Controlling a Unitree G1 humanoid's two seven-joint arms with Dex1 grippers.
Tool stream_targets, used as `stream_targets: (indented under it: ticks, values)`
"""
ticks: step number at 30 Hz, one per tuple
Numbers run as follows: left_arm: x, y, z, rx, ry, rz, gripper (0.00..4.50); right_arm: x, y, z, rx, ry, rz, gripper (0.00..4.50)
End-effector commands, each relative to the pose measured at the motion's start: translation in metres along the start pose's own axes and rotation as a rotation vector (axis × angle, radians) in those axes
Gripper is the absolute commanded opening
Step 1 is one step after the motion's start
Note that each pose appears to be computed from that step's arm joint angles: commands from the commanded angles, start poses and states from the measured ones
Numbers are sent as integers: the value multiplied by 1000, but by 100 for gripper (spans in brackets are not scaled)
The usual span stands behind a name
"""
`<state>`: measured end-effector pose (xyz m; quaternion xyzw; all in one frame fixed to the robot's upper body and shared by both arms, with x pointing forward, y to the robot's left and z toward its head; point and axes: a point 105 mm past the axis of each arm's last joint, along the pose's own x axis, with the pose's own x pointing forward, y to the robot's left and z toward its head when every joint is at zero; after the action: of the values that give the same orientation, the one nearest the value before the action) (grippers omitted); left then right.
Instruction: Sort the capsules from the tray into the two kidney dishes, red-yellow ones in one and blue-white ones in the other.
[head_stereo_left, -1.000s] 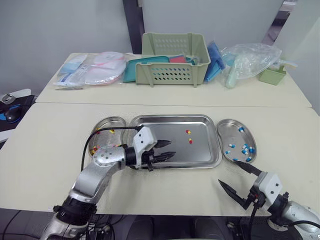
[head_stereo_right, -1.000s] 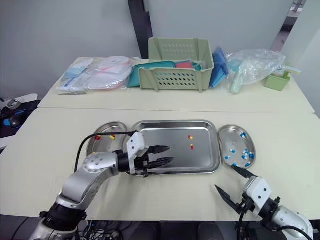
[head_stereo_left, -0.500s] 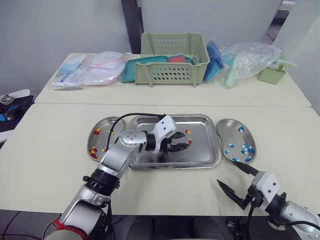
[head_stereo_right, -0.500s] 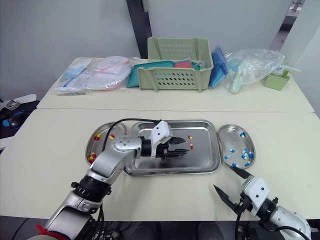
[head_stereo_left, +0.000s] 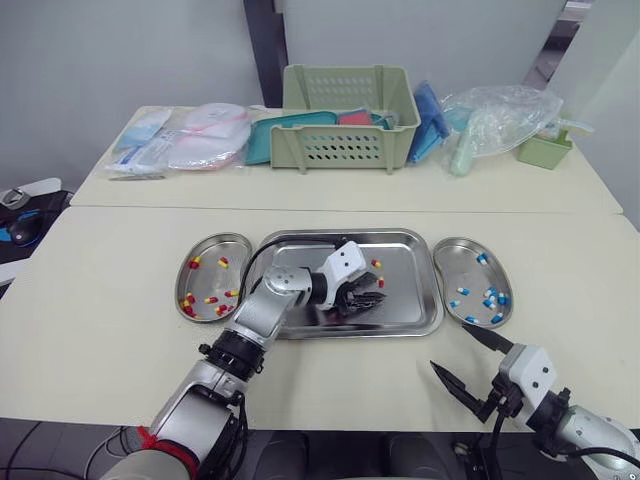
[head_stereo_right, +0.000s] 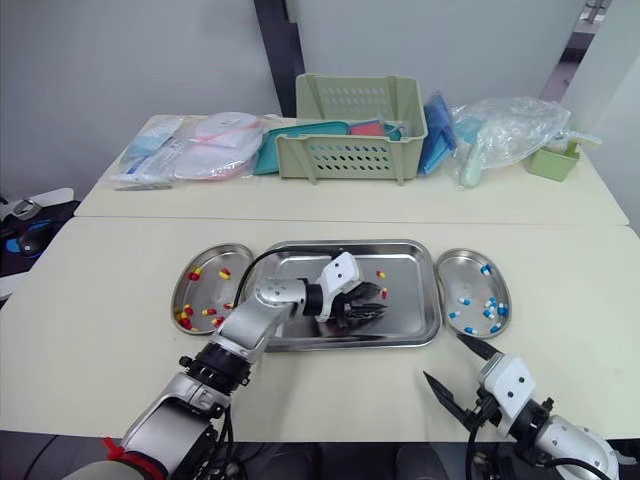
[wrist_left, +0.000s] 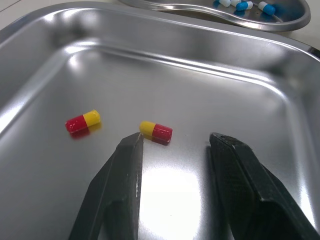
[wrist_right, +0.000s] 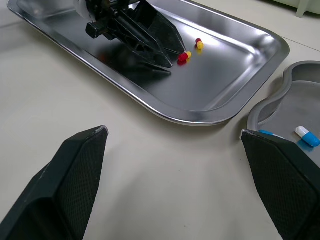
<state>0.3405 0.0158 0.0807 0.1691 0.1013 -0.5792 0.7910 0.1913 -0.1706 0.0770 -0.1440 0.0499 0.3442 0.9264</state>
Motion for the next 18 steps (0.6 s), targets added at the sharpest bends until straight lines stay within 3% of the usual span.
stream_targets:
  ticks: [1, 14, 18]
  values:
    - [8, 1, 6, 44, -7, 1, 213, 2, 2, 12, -19, -33, 2, 450]
    - [19, 0, -1, 43, 6, -17, 213, 3, 4, 18, -13, -30, -2, 450]
    - [21, -2, -3, 43, 12, -25, 125, 4, 5, 20, -11, -28, -4, 450]
